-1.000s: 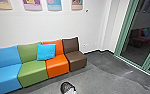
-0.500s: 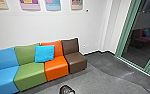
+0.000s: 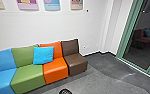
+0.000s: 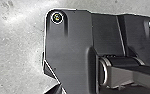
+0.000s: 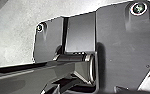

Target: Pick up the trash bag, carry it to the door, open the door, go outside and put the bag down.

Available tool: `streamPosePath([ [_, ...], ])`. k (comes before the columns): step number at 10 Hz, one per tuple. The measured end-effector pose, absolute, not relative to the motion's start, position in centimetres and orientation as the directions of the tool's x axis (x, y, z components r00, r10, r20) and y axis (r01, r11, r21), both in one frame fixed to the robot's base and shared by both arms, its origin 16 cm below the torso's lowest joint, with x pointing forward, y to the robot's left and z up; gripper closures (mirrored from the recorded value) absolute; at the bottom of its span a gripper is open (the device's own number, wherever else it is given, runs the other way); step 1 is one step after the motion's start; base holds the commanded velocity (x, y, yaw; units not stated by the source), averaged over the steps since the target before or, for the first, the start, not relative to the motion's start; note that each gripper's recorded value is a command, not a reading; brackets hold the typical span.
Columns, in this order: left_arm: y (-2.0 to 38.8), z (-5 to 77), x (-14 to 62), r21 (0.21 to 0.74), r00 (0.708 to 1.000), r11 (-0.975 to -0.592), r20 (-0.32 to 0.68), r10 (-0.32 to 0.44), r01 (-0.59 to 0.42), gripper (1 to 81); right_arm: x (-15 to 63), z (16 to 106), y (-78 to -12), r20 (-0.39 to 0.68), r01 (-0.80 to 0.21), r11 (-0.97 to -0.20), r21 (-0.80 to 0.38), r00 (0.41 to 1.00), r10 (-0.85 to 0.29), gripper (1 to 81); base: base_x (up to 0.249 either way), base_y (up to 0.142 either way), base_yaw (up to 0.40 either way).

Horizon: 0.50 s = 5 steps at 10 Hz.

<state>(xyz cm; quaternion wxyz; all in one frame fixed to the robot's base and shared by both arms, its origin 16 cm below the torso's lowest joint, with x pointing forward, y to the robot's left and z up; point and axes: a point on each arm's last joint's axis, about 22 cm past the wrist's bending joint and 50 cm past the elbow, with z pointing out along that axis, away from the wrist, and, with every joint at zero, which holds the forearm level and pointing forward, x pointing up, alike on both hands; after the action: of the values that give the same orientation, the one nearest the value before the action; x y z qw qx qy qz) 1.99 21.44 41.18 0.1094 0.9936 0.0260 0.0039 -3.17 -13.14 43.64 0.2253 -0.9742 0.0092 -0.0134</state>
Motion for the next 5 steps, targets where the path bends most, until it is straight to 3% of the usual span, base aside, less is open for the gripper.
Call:
streamPosePath([
  [5,21.42,41.18,2.03,0.218,0.999,-0.975,0.002,0.053,0.051,1.0,-3.13,43.65,-13.0,0.022,-0.012,-0.898,-0.441,0.999,-0.025,1.0,0.153,0.073,0.0],
])
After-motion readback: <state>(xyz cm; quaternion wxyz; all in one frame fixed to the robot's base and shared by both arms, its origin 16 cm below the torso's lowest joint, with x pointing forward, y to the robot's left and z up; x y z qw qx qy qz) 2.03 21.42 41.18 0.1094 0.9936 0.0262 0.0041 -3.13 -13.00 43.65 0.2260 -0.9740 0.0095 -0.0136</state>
